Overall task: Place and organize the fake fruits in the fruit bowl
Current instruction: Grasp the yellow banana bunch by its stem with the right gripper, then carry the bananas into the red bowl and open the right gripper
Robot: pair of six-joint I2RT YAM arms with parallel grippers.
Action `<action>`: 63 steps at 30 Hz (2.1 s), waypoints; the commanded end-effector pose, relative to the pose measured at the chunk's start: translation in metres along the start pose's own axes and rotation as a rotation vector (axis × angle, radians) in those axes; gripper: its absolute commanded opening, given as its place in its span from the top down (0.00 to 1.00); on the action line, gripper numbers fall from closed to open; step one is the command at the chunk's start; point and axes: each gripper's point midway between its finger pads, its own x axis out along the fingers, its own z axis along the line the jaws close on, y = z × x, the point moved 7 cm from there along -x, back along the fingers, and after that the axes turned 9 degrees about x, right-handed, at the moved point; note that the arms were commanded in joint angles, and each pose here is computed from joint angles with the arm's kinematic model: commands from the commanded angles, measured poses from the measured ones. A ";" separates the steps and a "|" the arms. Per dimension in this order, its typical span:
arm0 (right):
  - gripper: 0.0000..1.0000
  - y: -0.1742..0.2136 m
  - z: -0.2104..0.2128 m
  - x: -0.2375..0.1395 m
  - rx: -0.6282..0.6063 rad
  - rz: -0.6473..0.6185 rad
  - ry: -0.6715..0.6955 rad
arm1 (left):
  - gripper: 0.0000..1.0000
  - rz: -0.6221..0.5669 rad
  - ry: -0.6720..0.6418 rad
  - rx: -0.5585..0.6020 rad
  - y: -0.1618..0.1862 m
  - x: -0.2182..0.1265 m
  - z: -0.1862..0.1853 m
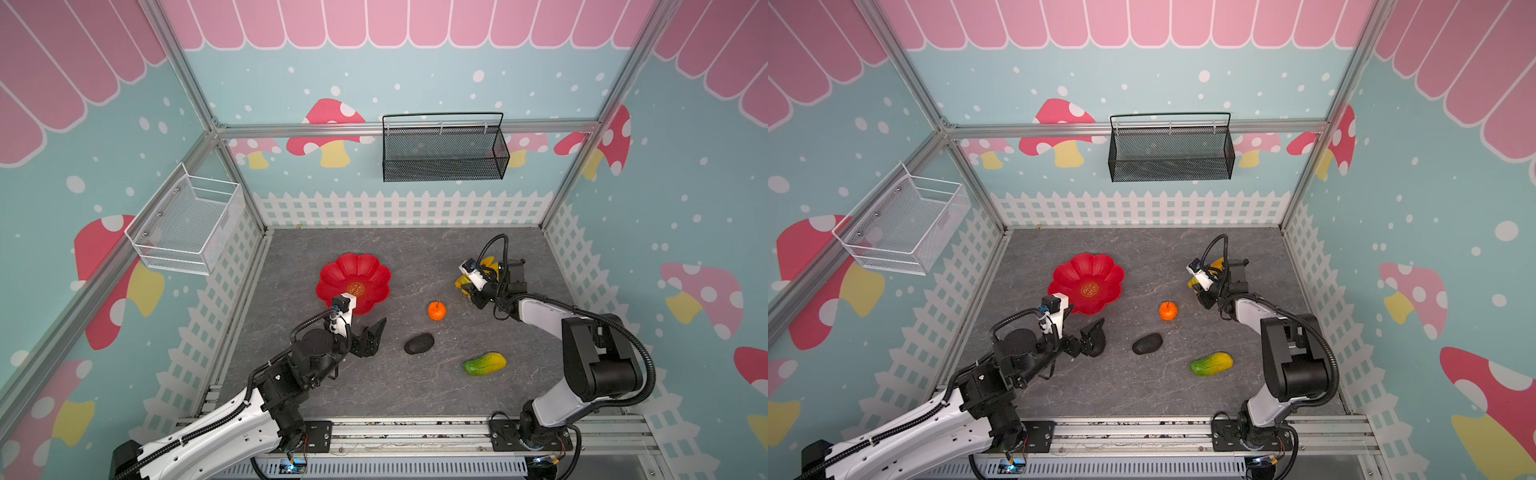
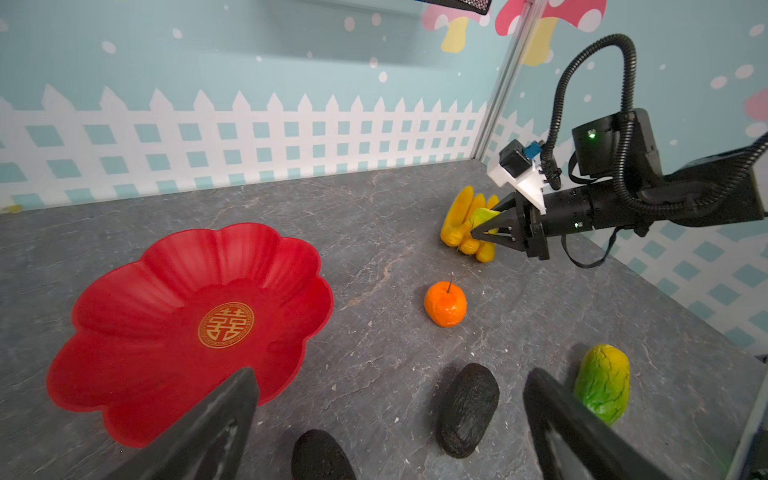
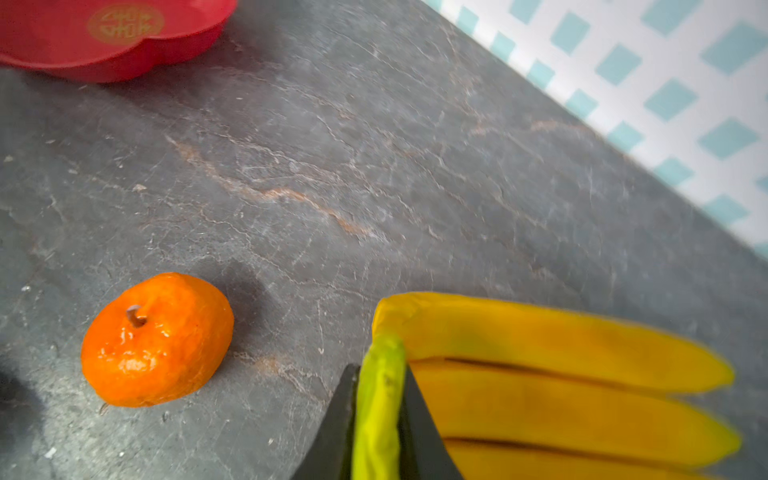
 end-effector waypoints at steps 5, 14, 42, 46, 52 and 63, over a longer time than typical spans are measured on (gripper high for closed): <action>0.99 -0.070 0.068 0.005 -0.228 -0.164 -0.154 | 0.00 0.021 -0.214 -0.001 -0.009 -0.023 0.027; 1.00 -0.152 0.163 0.044 -0.351 -0.311 -0.427 | 0.00 0.064 -0.439 -0.071 -0.016 -0.056 0.059; 0.74 -0.143 0.267 0.157 -0.411 -0.102 -0.635 | 0.00 0.110 -0.486 -0.159 -0.012 -0.072 0.070; 0.57 -0.147 0.265 0.155 -0.414 -0.107 -0.614 | 0.00 0.110 -0.485 -0.154 -0.013 -0.072 0.070; 0.29 -0.172 0.260 0.131 -0.416 -0.167 -0.565 | 0.00 0.107 -0.470 -0.150 -0.017 -0.073 0.069; 0.23 -0.133 0.224 0.030 -0.162 -0.147 -0.324 | 0.00 0.263 -0.259 -0.086 -0.002 -0.041 0.041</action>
